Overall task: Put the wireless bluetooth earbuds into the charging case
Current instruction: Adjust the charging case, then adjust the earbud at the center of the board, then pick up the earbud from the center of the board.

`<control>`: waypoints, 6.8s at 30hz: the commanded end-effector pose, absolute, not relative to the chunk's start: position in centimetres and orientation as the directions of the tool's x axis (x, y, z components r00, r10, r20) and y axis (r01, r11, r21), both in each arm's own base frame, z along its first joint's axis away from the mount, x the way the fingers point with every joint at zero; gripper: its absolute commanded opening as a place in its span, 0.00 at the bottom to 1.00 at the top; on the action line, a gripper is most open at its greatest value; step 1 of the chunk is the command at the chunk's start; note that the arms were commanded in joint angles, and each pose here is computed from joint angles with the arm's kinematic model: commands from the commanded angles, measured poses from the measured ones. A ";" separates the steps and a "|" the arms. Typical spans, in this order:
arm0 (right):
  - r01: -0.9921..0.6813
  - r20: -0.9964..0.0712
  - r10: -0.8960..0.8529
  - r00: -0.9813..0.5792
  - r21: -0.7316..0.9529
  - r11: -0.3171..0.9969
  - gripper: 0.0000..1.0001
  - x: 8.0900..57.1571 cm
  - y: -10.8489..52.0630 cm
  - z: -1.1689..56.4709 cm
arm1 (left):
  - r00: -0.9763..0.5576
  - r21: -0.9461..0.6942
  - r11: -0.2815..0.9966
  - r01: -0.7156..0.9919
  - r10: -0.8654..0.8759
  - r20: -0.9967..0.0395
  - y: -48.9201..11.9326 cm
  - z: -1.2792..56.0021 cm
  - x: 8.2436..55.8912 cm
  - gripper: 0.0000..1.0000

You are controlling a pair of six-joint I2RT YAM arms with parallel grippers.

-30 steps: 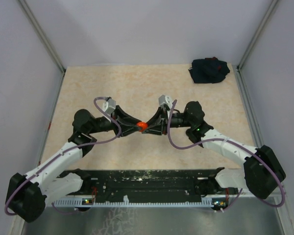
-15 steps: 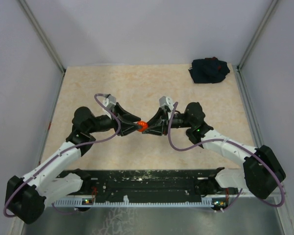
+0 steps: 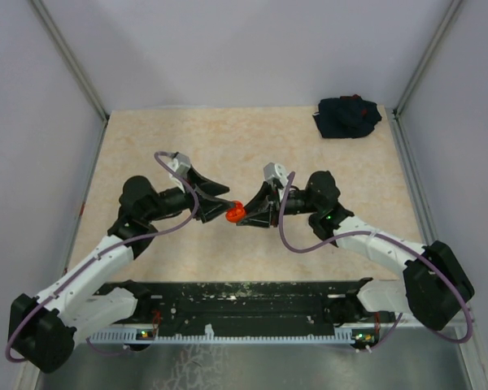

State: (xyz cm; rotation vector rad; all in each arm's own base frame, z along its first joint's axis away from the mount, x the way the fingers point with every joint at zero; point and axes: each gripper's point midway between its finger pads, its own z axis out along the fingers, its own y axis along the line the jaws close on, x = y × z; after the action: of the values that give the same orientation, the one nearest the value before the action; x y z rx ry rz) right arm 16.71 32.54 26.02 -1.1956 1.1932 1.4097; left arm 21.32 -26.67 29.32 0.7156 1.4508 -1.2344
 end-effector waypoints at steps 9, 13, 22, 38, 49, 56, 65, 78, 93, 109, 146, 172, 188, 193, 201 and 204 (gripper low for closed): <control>-0.995 -0.994 0.067 -0.085 0.088 0.054 0.00 20.0 30.8 24.6 | -0.224 -0.281 0.543 0.791 -0.169 -0.960 -23.8 30.2 24.7 0.86; -0.983 -0.994 0.059 -0.091 0.099 0.153 0.00 21.0 30.0 23.1 | -0.256 -0.269 0.690 0.672 -0.124 -0.959 -21.5 28.4 26.6 0.88; -0.946 -0.994 0.094 -0.064 0.091 0.311 0.00 22.5 28.5 21.8 | -0.485 -0.336 0.872 0.356 -0.135 -0.864 -18.6 19.4 30.1 0.79; -0.907 -0.993 0.104 -0.059 0.096 0.409 0.00 23.5 27.3 20.5 | -0.681 -0.274 0.962 -0.009 -0.206 -0.703 -17.0 7.0 35.3 0.67; -0.905 -0.993 0.104 -0.056 0.095 0.415 0.00 23.5 27.2 20.4 | -0.732 -0.236 0.972 0.006 -0.156 -0.663 -17.3 4.1 36.8 0.65; -0.904 -0.993 0.106 -0.057 0.097 0.416 0.00 23.5 27.2 20.5 | -0.784 -0.239 0.970 0.049 -0.111 -0.610 -18.5 2.9 37.1 0.65; -0.905 -0.992 0.109 -0.058 0.099 0.413 0.00 23.4 27.2 20.6 | -0.852 -0.326 0.929 0.173 -0.025 -0.523 -21.3 2.6 35.7 0.50; -0.907 -0.992 0.110 -0.058 0.098 0.409 0.00 23.3 27.2 20.7 | -0.836 -0.348 0.913 0.214 -0.013 -0.548 -21.8 5.2 34.0 0.53; -0.908 -0.993 0.105 -0.057 0.095 0.409 0.00 23.3 27.2 20.6 | -0.779 -0.319 0.946 -0.052 -0.238 -0.580 -17.7 6.4 34.3 0.61; -0.909 -0.993 0.106 -0.057 0.095 0.405 0.00 23.3 27.2 20.7 | -0.762 -0.189 0.966 -0.175 -0.254 -0.595 -15.4 3.5 35.4 0.49; -0.914 -0.993 0.106 -0.053 0.091 0.396 0.00 23.0 27.2 20.8 | -0.880 -0.014 0.987 0.158 0.135 -0.455 -16.2 2.8 35.6 0.37; -0.919 -0.993 0.111 -0.050 0.090 0.385 0.00 22.8 27.3 21.1 | -0.843 0.034 0.924 0.380 0.361 -0.399 -15.7 2.6 36.6 0.35; -0.919 -0.993 0.110 -0.049 0.088 0.384 0.00 22.7 27.4 21.1 | -0.867 -0.023 0.916 0.400 0.370 -0.335 -15.6 2.4 35.4 0.33; -0.920 -0.993 0.109 -0.048 0.087 0.382 0.00 22.7 27.4 21.1 | -0.868 -0.026 0.915 0.404 0.374 -0.326 -15.6 2.1 35.4 0.32; -0.920 -0.993 0.109 -0.049 0.087 0.382 0.00 22.7 27.4 21.1 | -0.873 -0.037 0.915 0.402 0.370 -0.317 -15.7 1.8 35.3 0.27; -0.919 -0.993 0.108 -0.049 0.087 0.384 0.00 22.7 27.4 21.0 | -0.876 -0.040 0.917 0.397 0.366 -0.316 -15.7 1.7 35.2 0.25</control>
State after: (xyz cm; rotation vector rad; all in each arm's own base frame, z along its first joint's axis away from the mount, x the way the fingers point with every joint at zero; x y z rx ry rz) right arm 23.05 27.43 18.95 -0.8009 1.4429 1.0096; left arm 35.33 -15.69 2.15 0.5600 2.7490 -0.1291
